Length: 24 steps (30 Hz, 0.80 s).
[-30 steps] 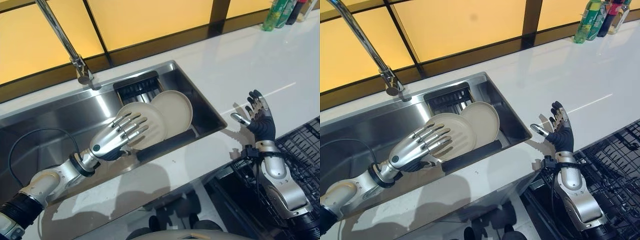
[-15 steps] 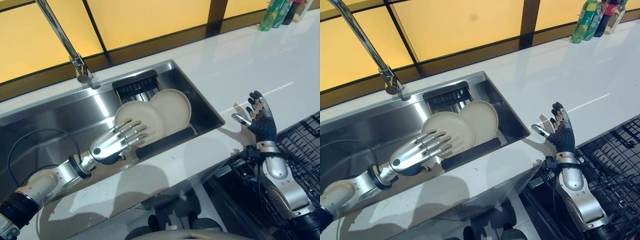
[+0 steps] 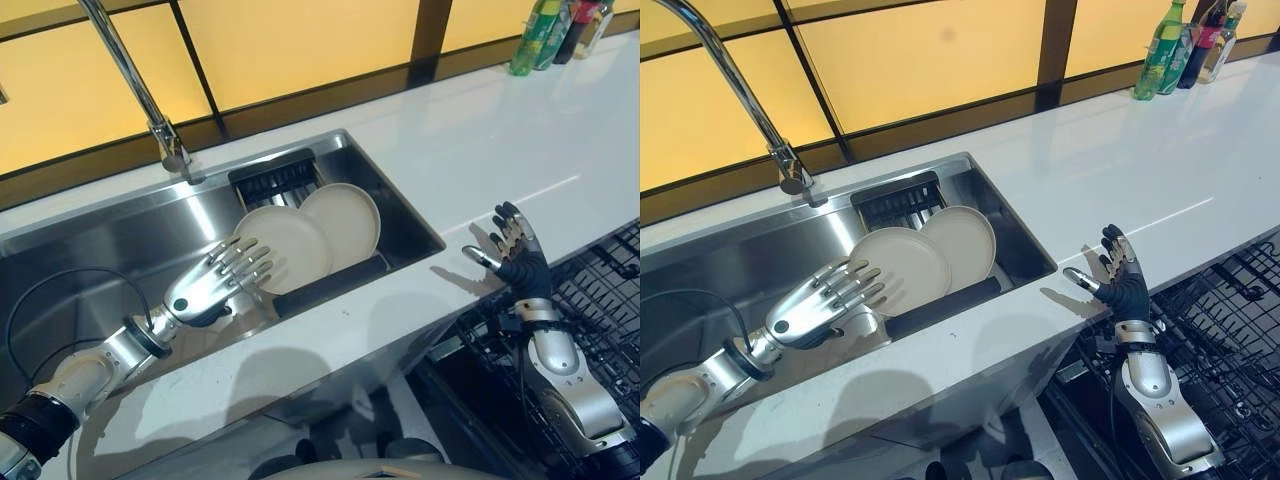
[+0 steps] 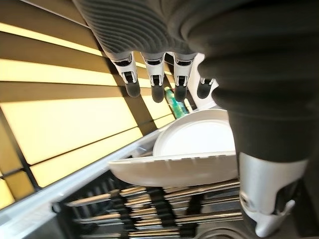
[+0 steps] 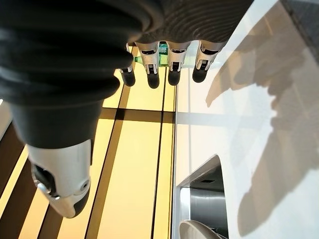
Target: Pick up plates and place into dishwasher.
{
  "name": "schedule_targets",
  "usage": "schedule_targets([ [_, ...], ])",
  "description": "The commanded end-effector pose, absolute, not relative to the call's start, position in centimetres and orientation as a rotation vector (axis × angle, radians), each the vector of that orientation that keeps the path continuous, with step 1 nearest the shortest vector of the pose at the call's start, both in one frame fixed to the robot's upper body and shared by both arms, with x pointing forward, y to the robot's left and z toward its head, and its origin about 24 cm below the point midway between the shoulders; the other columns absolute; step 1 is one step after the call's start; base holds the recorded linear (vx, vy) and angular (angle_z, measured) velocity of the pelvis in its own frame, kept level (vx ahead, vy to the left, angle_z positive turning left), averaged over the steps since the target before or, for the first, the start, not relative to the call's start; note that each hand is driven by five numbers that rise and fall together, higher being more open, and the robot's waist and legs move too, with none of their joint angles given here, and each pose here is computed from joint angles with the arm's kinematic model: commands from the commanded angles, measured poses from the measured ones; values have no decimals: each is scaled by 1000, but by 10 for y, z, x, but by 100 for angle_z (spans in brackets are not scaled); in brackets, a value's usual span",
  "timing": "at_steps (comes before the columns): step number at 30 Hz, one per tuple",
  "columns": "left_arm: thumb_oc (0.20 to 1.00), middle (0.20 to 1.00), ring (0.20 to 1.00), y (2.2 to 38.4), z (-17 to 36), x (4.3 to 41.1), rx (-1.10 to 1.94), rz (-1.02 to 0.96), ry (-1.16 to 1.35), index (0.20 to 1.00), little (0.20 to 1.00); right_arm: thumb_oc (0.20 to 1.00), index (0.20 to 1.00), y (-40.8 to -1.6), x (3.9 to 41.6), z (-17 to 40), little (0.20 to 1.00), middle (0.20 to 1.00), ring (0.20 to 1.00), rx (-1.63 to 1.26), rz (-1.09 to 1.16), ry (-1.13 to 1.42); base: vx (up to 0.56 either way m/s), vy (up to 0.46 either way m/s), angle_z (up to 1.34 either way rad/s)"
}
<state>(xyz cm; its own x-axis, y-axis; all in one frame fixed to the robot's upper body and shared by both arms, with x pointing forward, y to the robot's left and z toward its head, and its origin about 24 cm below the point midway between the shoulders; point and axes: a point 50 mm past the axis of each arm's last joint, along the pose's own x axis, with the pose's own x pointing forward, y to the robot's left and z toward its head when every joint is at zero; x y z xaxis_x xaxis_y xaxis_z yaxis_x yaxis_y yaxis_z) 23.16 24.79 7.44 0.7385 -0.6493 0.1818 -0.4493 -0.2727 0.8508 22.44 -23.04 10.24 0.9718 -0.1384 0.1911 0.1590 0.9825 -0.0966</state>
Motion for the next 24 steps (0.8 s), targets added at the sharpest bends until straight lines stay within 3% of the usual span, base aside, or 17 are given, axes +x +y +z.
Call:
schedule_targets([
  [1,1000,1000,1000,268,87,243,1994,-72,-822,1000,1000,1000,1000,-228,221,104,1000,1000,1000,-118,-122,-219,104,-4,1],
  [8,1000,1000,1000,260,76,246,1957,-99,-792,1000,1000,1000,1000,-227,219,95,1000,1000,1000,-126,-131,-177,73,-11,1],
  [9,934,934,934,260,74,246,1954,-107,-780,934,934,1000,1000,-227,219,94,1000,1000,1000,-128,-132,-173,83,-13,-2],
  [10,925,925,925,259,72,246,1951,-112,-770,925,925,1000,1000,-227,219,93,1000,1000,1000,-131,-133,-169,77,-16,-3],
  [11,934,934,934,258,71,246,1947,-117,-761,934,934,1000,1000,-227,219,92,1000,1000,1000,-133,-135,-165,69,-25,-5],
  [12,1000,1000,1000,258,70,247,1945,-119,-755,1000,1000,1000,1000,-227,219,92,1000,1000,1000,-134,-137,-162,66,-37,-4],
  [24,1000,1000,1000,272,97,266,1993,-21,-779,1000,1000,1000,1000,-227,221,92,1000,1000,1000,-104,-176,-198,-42,-98,-5],
])
